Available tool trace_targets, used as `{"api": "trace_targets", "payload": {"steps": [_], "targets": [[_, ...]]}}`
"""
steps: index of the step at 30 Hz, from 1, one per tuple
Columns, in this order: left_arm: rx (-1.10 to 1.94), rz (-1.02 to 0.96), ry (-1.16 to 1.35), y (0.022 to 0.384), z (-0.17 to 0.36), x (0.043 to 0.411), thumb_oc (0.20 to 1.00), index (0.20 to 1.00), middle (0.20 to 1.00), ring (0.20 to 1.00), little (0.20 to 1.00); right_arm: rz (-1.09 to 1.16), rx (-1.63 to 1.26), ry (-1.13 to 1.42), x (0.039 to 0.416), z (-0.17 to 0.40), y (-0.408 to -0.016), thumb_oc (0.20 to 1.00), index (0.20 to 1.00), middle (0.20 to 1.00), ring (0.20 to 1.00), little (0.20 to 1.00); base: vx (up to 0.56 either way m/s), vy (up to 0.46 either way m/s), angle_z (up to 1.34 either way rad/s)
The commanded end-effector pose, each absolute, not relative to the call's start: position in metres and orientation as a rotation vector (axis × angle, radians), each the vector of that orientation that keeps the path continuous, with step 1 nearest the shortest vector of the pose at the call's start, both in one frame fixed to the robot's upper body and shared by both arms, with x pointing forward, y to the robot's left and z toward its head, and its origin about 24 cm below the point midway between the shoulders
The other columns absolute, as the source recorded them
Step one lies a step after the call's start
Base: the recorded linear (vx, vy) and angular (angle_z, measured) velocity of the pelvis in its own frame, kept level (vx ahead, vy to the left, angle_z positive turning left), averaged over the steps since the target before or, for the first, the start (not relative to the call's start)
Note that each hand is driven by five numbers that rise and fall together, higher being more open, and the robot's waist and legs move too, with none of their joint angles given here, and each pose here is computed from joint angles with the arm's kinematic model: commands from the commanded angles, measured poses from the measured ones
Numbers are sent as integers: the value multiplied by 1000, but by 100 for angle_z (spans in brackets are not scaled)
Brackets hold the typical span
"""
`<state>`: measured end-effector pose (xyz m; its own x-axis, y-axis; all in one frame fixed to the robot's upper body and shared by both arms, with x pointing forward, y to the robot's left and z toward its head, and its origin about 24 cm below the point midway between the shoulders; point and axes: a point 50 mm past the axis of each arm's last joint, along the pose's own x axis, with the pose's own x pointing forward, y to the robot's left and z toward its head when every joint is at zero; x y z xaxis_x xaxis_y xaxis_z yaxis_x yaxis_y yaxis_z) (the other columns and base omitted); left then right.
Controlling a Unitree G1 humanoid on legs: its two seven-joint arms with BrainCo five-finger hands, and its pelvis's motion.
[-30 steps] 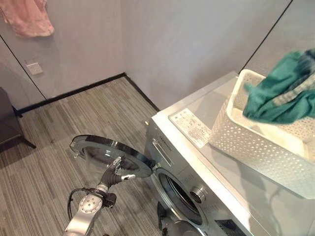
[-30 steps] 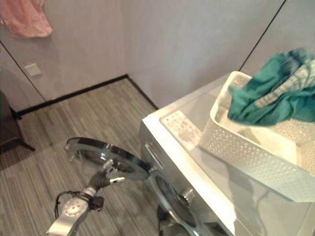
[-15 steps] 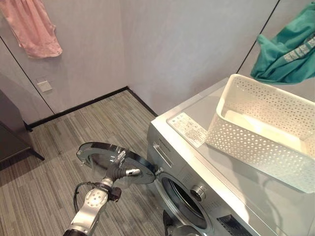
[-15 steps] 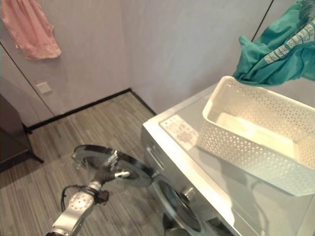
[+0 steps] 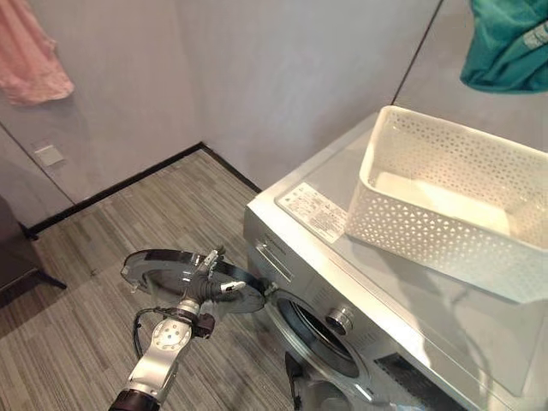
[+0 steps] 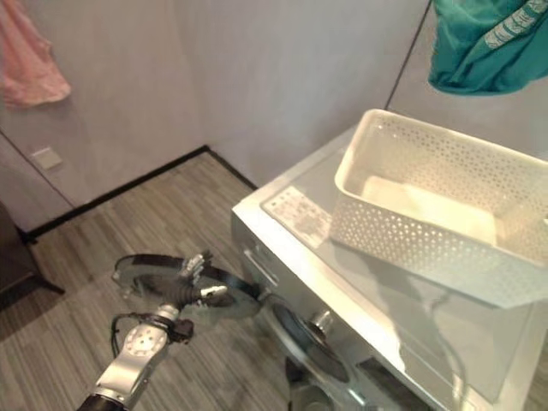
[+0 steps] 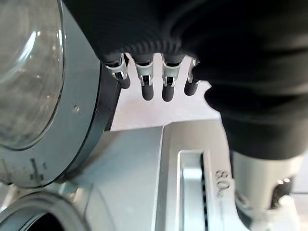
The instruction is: Grab the laundry basket,head to the washer,open it,put in the laundry and shut it.
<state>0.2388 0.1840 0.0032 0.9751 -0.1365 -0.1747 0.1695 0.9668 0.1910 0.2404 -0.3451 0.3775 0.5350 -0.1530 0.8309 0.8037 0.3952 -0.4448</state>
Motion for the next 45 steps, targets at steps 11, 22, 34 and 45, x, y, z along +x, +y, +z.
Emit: {"api": "trace_targets", "payload": {"steps": [11, 22, 34, 45], "targets": [[306, -112, 10, 199, 32, 242, 1000, 1000, 1000, 1000, 1000, -995, -1033, -597, 184, 279, -383, 200, 200, 200, 200, 200, -121, 161, -10], [321, -11, 154, 233, 10, 215, 1000, 1000, 1000, 1000, 1000, -1097, -1321, -302, 121, 234, -394, 200, 200, 200, 200, 200, -124, 100, -28], [299, 53, 190, 241, 1, 209, 1000, 1000, 1000, 1000, 1000, -1142, -1293, -56, 107, 193, -418, 200, 200, 200, 200, 200, 16, -95, -69], [263, 54, 218, 236, -6, 203, 1000, 1000, 1000, 1000, 1000, -1156, -1080, 307, 63, 105, -425, 200, 200, 200, 200, 200, 32, -20, 0]]}}
